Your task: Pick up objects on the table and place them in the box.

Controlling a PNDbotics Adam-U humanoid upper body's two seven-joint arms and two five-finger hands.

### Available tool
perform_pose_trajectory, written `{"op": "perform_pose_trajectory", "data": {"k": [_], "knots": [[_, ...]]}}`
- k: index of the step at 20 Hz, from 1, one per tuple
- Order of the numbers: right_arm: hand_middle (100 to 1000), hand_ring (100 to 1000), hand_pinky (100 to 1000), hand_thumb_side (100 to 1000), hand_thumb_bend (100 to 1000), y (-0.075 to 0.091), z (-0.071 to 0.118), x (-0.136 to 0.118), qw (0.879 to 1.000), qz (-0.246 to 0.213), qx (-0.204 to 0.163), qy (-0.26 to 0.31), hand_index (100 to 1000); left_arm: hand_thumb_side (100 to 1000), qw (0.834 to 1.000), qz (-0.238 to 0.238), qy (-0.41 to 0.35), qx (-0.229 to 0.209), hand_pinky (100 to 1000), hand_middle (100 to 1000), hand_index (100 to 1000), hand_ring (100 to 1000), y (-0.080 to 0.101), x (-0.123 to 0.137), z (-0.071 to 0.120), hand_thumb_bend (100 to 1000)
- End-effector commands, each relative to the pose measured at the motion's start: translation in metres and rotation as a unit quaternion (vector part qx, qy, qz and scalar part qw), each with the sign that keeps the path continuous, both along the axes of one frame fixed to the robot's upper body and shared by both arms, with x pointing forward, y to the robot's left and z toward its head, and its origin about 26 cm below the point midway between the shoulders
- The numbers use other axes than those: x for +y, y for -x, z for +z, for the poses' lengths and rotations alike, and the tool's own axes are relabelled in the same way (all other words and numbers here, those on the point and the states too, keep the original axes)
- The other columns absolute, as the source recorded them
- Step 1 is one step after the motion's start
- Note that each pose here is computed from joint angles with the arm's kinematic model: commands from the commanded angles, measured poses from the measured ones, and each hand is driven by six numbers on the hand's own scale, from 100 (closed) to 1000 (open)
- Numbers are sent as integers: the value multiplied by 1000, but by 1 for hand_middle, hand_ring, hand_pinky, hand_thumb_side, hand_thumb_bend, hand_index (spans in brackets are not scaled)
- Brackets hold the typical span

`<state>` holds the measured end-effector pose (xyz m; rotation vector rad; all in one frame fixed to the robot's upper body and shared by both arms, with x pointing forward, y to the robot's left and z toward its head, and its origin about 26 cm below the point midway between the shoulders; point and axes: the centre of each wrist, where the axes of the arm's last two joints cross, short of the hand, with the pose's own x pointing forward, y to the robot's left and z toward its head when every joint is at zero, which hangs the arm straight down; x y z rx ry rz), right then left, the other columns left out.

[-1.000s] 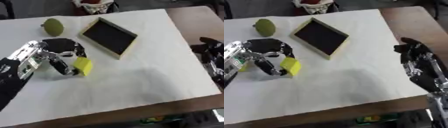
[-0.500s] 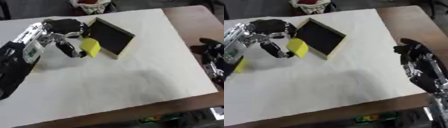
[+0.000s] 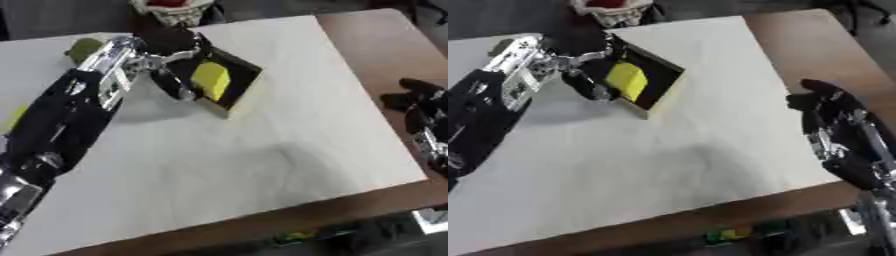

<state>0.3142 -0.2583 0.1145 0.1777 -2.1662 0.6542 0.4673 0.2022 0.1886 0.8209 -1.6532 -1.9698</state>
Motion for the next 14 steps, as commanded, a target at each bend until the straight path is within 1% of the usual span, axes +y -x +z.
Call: {"op": "perform_pose_trajectory", "data": {"k": [1, 6, 12, 14], "knots": [[634, 814, 852, 470, 100, -1, 8, 2, 1000, 11, -12, -1, 878, 189, 1000, 4, -1, -26, 724, 616, 764, 632, -6, -2, 8, 385], [634, 813, 852, 470, 100, -1, 9, 3, 1000, 15, -13, -1, 878, 188, 999, 13, -5, -30, 728, 652, 821, 646, -10, -5, -4, 397], [634, 814, 852, 470, 100, -2, 9, 4, 1000, 15, -13, -1, 878, 209, 999, 18, 1, -42, 728, 678, 857, 655, -10, -1, -4, 398], [634, 813, 852, 470, 100, -2, 8, 3, 1000, 14, -13, -1, 878, 199, 999, 18, 7, -45, 725, 675, 858, 652, -10, 1, 0, 390]]}}
